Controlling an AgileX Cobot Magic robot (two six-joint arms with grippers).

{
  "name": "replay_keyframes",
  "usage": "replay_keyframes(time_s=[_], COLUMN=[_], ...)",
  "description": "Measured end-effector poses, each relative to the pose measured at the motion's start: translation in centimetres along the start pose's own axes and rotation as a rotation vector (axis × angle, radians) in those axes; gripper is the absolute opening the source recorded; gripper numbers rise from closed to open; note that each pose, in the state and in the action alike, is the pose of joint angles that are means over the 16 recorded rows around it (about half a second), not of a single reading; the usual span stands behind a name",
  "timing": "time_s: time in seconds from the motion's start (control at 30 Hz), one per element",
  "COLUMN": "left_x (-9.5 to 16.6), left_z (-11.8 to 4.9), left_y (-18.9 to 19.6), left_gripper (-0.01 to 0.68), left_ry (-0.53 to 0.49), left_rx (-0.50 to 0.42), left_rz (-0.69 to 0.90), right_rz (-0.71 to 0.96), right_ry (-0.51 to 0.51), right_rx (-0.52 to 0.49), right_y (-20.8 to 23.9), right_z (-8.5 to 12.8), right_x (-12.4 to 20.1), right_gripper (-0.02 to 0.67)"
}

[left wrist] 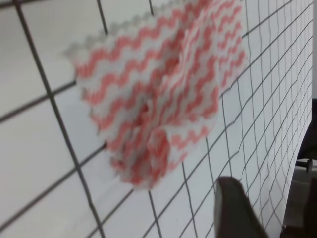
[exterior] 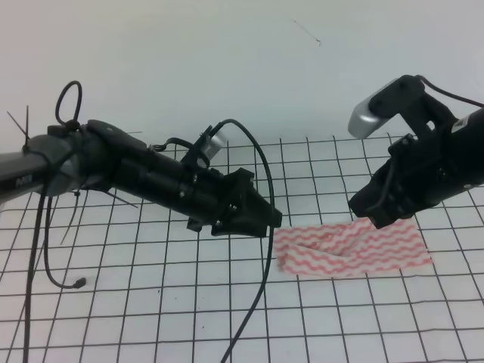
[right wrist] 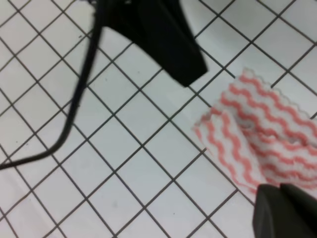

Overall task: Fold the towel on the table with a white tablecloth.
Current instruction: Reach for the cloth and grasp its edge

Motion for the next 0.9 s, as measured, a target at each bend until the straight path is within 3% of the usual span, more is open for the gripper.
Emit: replay_keyframes(time_s=[0.27,0.57,0.9], left_x=[-0.6,-0.9,-1.1], left_z=[1.8,3.4,3.4], left_y=[-2.3,-4.6,-6.1], left_gripper=[0.314,0.322,0.315], left_ry=[0.08,0.131,0.135], left_rx=[0.008,0.018,0.04], left_rz=[0.03,0.064,0.1], right_rz=[-0.007,-0.009,-0.012], right_ry=[-0.004,-0.002,0.005], right_rx=[-0.009,-0.019,-0.019], right_y=[0.7,1.1,1.4], right_z=[0.4,0.7,0.8], right_x=[0.3,0.3,0.3], right_gripper=[0.003,0.003,0.003])
Point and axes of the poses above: a point on each arm's last joint axis where the gripper is mounted, y pointing back along that axis away from the gripper, z along the wrist's bending axis when the last joint is at zero, x = y × z, the point moved 1 cm from there along -y, pointing out along that axis toward the gripper, and after that the axes turned 9 degrees about -y, right-handed, at the moved point
